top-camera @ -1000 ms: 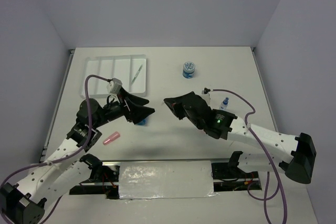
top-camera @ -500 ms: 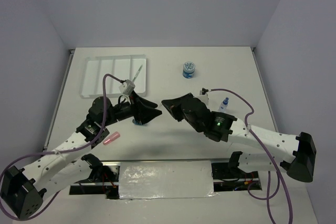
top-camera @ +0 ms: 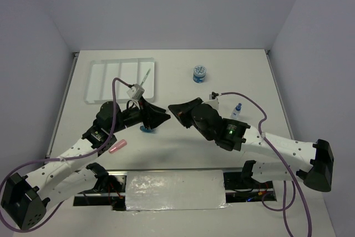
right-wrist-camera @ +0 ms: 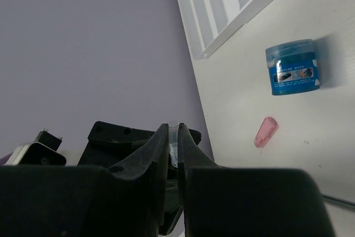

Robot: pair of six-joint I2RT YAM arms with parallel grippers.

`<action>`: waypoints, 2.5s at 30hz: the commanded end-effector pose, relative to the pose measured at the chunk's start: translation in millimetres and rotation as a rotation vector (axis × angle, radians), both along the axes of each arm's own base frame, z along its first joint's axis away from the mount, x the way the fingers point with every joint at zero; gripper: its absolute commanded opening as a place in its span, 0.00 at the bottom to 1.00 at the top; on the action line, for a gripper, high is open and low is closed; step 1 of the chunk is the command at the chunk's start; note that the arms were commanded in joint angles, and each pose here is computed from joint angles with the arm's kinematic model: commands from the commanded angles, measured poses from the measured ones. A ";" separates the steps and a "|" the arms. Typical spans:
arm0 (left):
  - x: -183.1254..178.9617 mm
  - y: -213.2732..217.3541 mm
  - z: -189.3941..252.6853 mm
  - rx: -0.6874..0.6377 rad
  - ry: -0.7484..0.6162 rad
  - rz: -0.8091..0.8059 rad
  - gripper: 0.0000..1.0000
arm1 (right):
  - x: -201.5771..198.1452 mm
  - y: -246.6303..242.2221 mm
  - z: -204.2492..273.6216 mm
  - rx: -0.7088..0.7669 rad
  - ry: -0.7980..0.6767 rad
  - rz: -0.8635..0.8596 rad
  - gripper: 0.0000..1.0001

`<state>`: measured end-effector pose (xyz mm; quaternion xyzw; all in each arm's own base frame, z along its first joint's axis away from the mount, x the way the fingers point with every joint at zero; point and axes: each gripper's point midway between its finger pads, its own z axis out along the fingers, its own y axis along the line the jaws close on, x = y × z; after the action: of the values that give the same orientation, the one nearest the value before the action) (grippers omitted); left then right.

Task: Sort the stationery into containers
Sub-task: Pick up the pen cap from the center of the board.

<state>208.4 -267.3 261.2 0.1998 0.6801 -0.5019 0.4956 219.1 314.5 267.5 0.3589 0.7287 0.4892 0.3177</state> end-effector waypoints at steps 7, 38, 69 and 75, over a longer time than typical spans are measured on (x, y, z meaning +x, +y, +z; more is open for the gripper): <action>8.0 2.4 33.3 -0.034 -0.094 0.042 0.54 | 2.8 6.8 24.6 0.033 -0.052 -0.007 0.00; 9.7 -0.8 30.6 -0.015 -0.083 0.030 0.42 | 10.1 4.5 32.7 0.011 -0.106 -0.041 0.00; 7.5 1.4 37.6 0.027 -0.089 0.023 0.00 | 6.0 -15.8 38.0 -0.027 -0.290 -0.011 0.76; -11.7 -2.3 42.6 0.026 -0.038 -0.066 0.00 | 18.9 -26.9 56.8 -0.283 -0.563 0.167 0.86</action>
<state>213.2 -265.8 268.1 0.2081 0.7056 -0.4749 0.4830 236.6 289.4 294.2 0.2182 0.7123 0.4888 0.4540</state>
